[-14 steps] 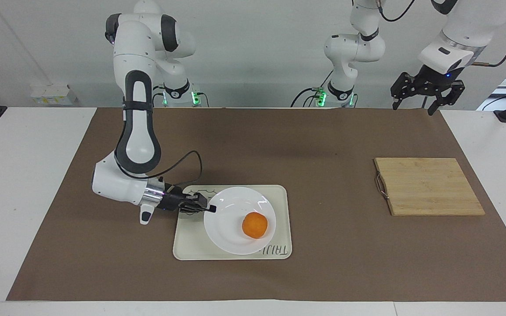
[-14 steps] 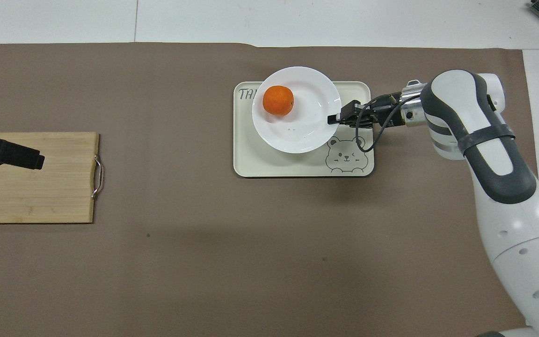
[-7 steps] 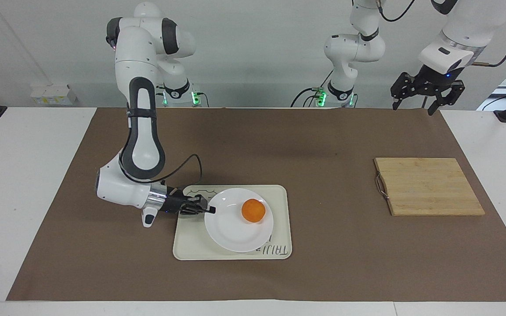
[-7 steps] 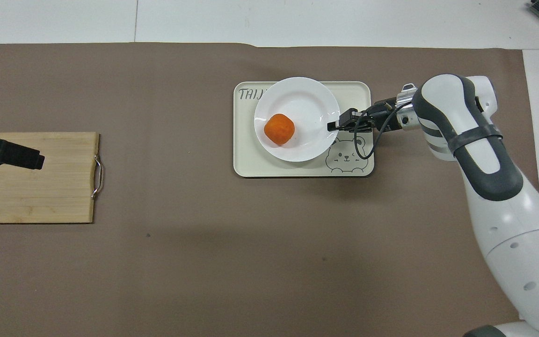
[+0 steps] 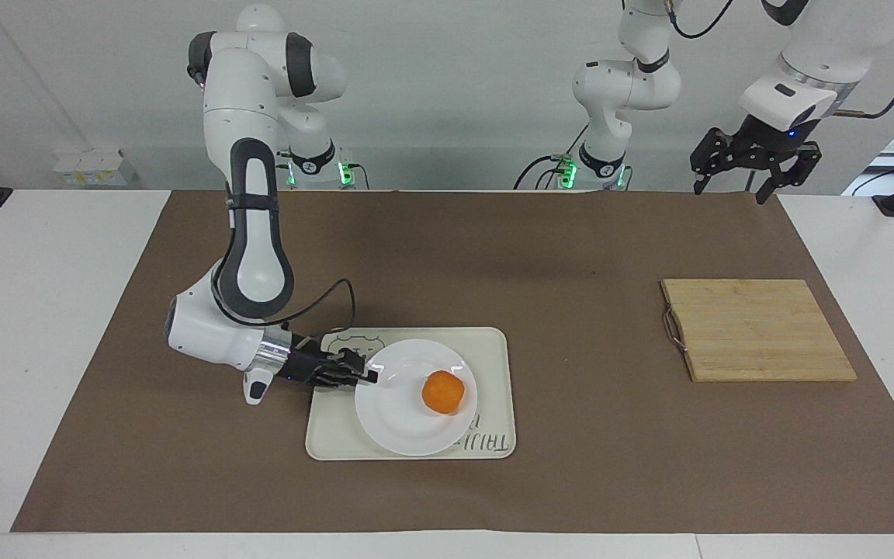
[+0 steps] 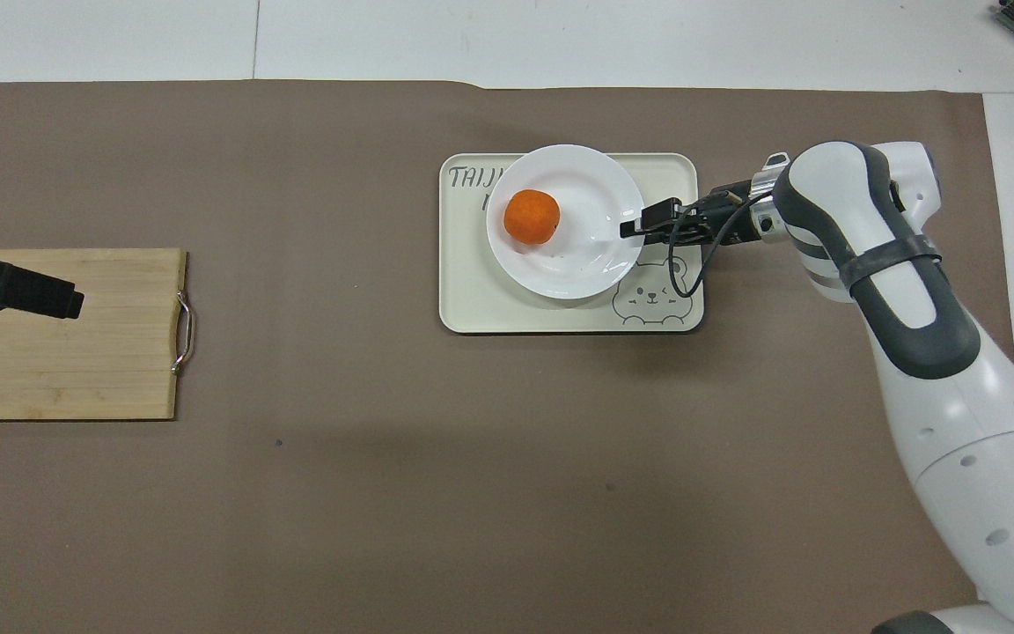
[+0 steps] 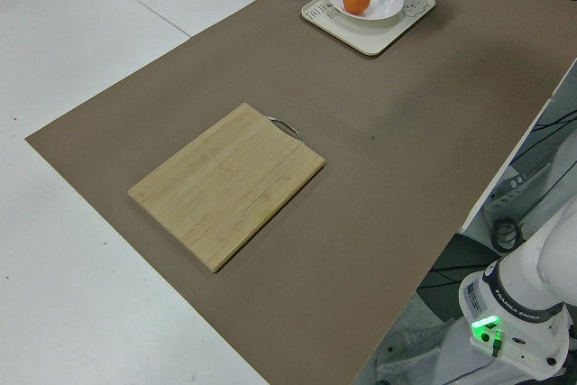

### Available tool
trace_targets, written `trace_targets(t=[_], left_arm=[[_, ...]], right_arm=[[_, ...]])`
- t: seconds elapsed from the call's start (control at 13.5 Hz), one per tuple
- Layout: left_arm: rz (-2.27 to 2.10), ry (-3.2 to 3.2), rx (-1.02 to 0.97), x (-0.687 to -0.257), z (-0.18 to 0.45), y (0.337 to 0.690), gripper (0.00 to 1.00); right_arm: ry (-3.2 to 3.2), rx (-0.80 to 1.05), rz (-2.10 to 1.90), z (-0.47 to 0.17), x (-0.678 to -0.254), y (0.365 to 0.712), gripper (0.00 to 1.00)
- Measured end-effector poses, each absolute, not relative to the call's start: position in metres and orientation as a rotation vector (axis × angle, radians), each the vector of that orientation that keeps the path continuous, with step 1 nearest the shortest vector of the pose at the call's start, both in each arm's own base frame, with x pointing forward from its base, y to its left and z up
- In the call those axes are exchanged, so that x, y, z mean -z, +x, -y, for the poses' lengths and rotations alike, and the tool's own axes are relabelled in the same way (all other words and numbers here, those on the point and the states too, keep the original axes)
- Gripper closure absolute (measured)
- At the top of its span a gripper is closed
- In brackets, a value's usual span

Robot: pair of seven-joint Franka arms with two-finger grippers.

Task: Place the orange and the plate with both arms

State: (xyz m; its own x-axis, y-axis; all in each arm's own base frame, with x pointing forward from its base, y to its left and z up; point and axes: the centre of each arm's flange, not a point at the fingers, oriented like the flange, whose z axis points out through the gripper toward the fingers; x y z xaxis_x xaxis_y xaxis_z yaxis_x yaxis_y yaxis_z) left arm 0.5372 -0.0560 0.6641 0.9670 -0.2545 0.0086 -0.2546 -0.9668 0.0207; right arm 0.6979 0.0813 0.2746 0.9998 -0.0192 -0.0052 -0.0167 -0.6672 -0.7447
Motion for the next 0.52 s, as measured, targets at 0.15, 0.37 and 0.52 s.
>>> trace_targets(t=[0.15,0.37,0.52], left_arm=[[0.400,3.094,-0.009,-0.664,0.056,0.537,0.00],[0.400,3.094,-0.009,-0.664,0.056,0.537,0.00],[0.400,3.094,-0.009,-0.664,0.056,0.537,0.00]], right_arm=[[-2.379,0.022,0.021,-0.076,-0.289,0.700,0.23],[-2.563,0.037,0.128,-0.065,-0.330,0.698,0.00],[-2.691,0.051,0.204,-0.057,-0.356,0.696,0.00]])
